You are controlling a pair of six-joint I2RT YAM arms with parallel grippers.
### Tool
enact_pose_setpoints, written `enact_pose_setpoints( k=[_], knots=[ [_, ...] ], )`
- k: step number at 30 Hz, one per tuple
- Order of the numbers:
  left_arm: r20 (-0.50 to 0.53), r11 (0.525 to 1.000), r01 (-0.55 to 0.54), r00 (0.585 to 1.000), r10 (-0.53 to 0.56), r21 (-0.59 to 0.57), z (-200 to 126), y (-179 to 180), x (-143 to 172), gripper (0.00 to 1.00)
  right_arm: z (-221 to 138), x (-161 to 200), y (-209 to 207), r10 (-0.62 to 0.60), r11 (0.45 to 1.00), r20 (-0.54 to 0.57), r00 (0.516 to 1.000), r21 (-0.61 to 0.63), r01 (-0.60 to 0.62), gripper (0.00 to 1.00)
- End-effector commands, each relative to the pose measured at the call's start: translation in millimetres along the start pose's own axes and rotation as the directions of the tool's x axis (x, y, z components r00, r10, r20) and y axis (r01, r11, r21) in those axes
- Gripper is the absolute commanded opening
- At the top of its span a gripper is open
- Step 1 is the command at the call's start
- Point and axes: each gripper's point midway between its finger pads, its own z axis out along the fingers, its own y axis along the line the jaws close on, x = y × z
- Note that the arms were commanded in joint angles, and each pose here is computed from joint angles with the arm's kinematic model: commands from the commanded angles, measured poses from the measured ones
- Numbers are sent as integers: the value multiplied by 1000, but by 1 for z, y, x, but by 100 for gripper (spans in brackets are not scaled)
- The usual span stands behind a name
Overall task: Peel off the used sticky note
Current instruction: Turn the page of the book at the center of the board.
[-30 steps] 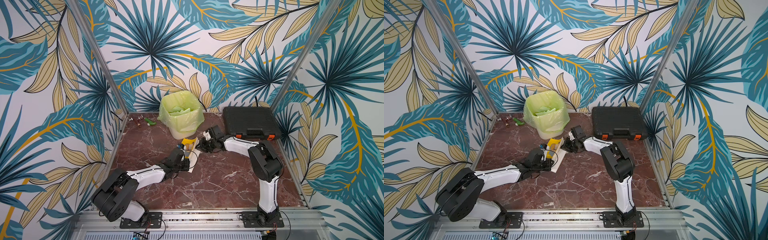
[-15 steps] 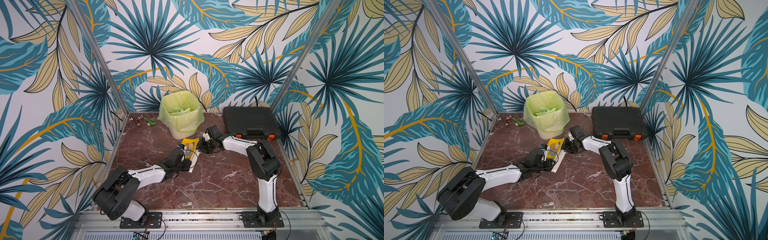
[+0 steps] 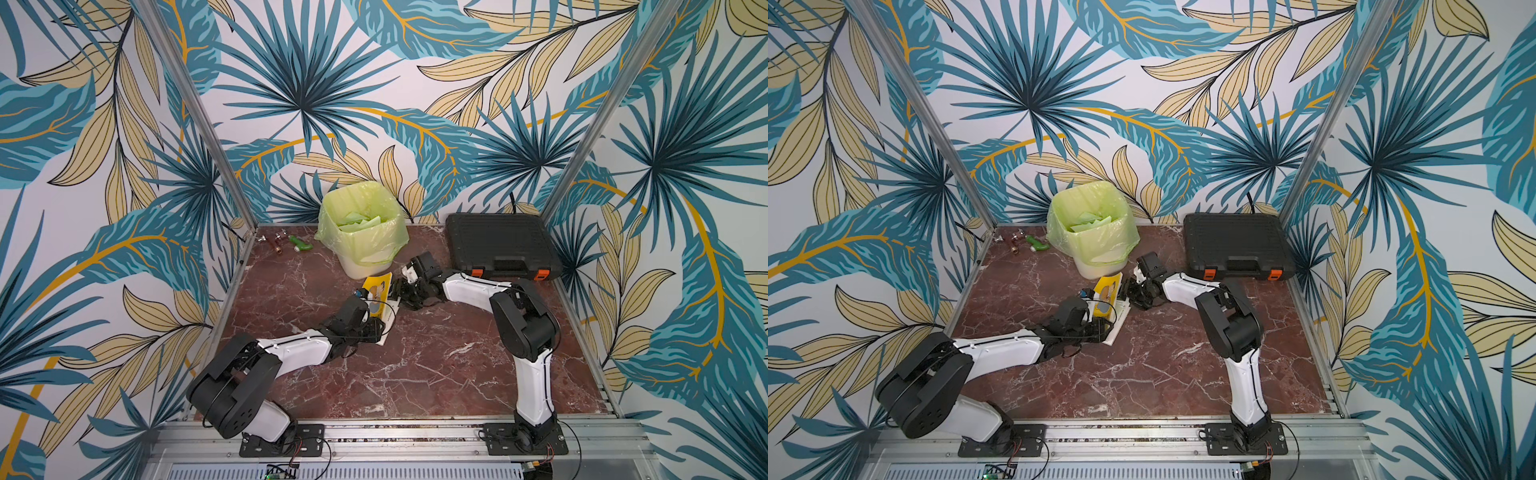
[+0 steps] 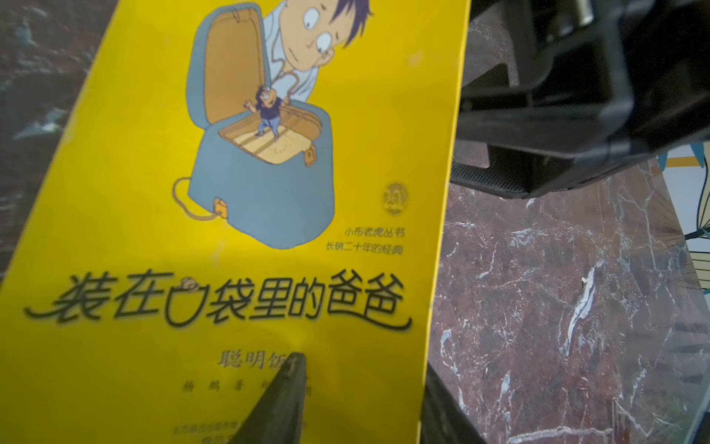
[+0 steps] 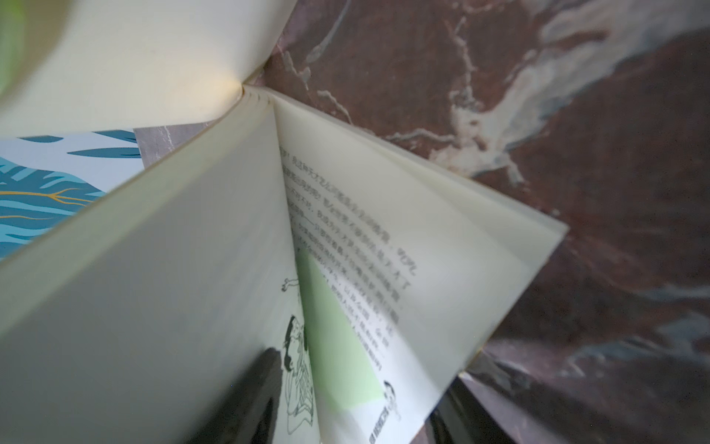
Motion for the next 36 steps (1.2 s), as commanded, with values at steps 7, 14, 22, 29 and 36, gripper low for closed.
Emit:
enact_pose_setpoints(
  k=[7, 14, 22, 29, 36],
  knots=[
    [-8, 997, 22, 1000, -23, -77, 3, 19, 3, 56, 18, 18, -14, 6, 999, -57, 998, 35, -4, 69],
    [-12, 987, 22, 1000, -24, -159, -1, 28, -2, 59, 22, 24, -16, 5, 999, -70, 998, 46, -2, 70],
    [-24, 942, -125, 992, 124, -312, -12, 23, -14, 57, 24, 27, -16, 3, 999, -75, 997, 42, 0, 71],
    [-77, 876, -242, 970, 232, -417, -17, 20, -14, 37, 24, 26, -16, 4, 999, -72, 997, 39, -1, 71],
    [-72, 863, -276, 960, 271, -424, -20, 17, -17, 0, 19, 26, -14, -8, 999, -64, 998, 38, 11, 70]
  ],
)
